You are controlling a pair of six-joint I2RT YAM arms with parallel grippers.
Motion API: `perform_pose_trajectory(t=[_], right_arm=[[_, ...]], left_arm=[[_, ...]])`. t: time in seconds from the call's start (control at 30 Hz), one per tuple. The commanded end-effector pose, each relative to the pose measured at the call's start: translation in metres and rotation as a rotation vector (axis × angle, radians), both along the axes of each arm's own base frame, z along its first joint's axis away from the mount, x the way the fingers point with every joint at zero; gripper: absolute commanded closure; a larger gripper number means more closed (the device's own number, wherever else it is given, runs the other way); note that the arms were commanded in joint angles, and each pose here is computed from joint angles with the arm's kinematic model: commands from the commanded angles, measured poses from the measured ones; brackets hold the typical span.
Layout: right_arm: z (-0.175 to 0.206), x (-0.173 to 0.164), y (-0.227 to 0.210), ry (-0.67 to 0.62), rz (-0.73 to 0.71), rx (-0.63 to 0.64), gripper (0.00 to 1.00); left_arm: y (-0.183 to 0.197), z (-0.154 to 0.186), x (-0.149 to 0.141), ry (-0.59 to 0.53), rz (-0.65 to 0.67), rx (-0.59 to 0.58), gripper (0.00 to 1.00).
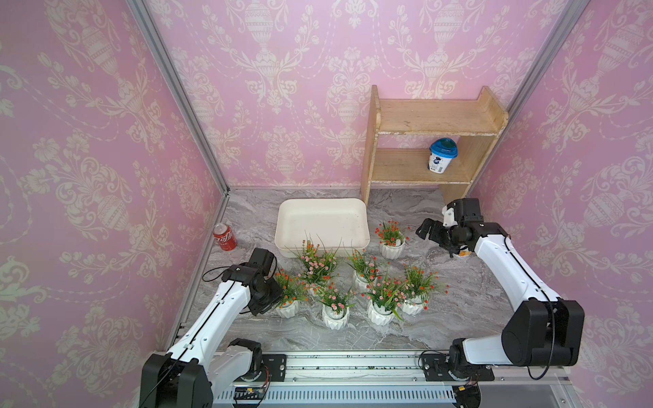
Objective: Put the potted gypsophila into the storage box
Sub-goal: Pick up the baby's breath potted plant from the center of the board.
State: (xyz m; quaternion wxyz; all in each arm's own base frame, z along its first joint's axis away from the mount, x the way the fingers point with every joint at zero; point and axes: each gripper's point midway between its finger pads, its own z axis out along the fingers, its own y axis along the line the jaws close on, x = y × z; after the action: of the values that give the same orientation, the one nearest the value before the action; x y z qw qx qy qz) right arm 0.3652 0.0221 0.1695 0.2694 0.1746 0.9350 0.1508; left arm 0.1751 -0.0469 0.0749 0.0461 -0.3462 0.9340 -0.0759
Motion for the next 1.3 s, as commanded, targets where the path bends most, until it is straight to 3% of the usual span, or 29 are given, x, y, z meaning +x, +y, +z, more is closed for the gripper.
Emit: perform_pose_trajectory(t=[0.0, 0.63, 1.27], right_arm=[[-0.001, -0.005, -0.003, 0.006, -0.012, -0.005, 0.00], [-0.004, -0.006, -0.002, 0.014, -0.006, -0.002, 0.00], [0.004, -0.007, 0.002, 0.008, 0.037, -0.002, 0.01]], left_arm=[[0.014, -0.008, -0.011, 0.040, -0.010, 0.086, 0.76], [0.019, 0.000, -0.008, 0.028, -0.042, 0.119, 0.99], [0.032, 0.076, 0.043, -0.117, -0.162, 0.253, 1.00]])
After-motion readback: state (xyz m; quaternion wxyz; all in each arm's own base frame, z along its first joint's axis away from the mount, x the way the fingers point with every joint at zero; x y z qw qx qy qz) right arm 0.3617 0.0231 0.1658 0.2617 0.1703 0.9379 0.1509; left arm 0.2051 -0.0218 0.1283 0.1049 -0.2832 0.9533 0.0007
